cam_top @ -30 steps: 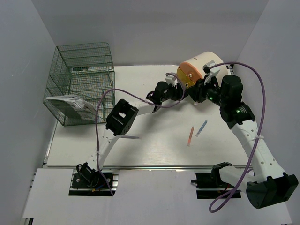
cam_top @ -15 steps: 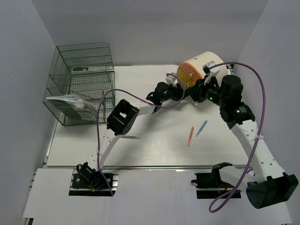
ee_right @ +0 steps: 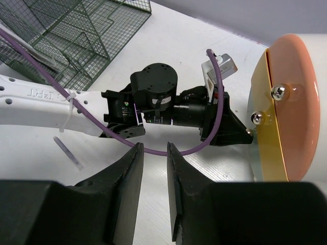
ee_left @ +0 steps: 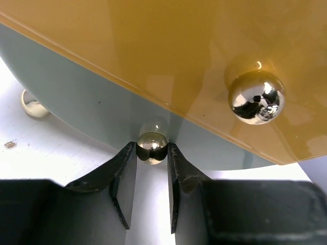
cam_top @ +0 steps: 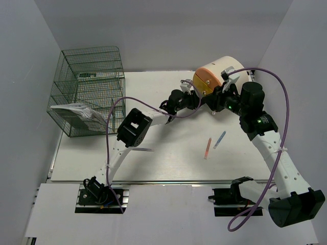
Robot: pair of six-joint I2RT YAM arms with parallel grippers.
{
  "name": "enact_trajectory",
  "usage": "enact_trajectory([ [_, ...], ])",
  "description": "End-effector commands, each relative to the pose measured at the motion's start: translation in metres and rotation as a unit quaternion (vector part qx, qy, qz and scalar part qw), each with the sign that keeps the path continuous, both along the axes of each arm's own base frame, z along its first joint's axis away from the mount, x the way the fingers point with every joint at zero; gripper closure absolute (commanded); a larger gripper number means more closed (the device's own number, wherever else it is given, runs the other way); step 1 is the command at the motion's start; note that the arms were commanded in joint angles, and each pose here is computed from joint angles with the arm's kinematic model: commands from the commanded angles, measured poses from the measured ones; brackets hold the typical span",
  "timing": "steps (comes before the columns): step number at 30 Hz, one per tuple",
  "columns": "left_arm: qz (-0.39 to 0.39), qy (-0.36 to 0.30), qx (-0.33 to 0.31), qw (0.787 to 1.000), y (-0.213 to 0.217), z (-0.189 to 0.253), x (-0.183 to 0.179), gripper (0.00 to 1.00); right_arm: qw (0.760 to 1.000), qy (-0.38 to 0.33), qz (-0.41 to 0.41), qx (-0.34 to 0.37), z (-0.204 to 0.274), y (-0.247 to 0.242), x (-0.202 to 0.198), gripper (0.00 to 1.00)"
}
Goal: Organize the desk
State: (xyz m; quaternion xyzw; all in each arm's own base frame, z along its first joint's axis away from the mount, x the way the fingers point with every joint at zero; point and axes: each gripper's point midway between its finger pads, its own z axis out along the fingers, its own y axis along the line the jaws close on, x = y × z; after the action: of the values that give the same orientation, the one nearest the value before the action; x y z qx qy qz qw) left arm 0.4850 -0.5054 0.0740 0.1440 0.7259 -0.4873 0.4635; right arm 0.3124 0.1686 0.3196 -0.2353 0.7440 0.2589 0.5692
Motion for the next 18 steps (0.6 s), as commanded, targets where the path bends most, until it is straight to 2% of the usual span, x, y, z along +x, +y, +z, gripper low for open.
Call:
enact_trajectory([
  [1, -0.007, -0.037, -0.034, 0.999, -0.004, 0.042, -0.002, 0.74, 1.0, -0.019, -0.001, 0.0, 0.006, -0.001, 0.003, 0.69],
  [6, 0.0, -0.028, -0.03, 0.999, 0.017, 0.033, -0.016, 0.79, 1.0, -0.019, -0.001, 0.001, 0.005, -0.002, 0.003, 0.69],
  [8, 0.006, -0.038, -0.034, 0.999, 0.027, 0.043, -0.018, 0.79, 1.0, -0.016, 0.002, 0.001, 0.002, -0.001, 0.002, 0.69],
  [9, 0.009, -0.027, -0.024, 0.999, 0.034, 0.03, -0.024, 0.79, 1.0, -0.018, 0.002, 0.002, 0.004, -0.001, 0.003, 0.69],
  [18, 0.011, -0.028, -0.011, 0.999, 0.052, 0.028, -0.037, 0.8, 1.0, -0.019, 0.011, -0.01, -0.003, 0.001, 0.005, 0.69],
])
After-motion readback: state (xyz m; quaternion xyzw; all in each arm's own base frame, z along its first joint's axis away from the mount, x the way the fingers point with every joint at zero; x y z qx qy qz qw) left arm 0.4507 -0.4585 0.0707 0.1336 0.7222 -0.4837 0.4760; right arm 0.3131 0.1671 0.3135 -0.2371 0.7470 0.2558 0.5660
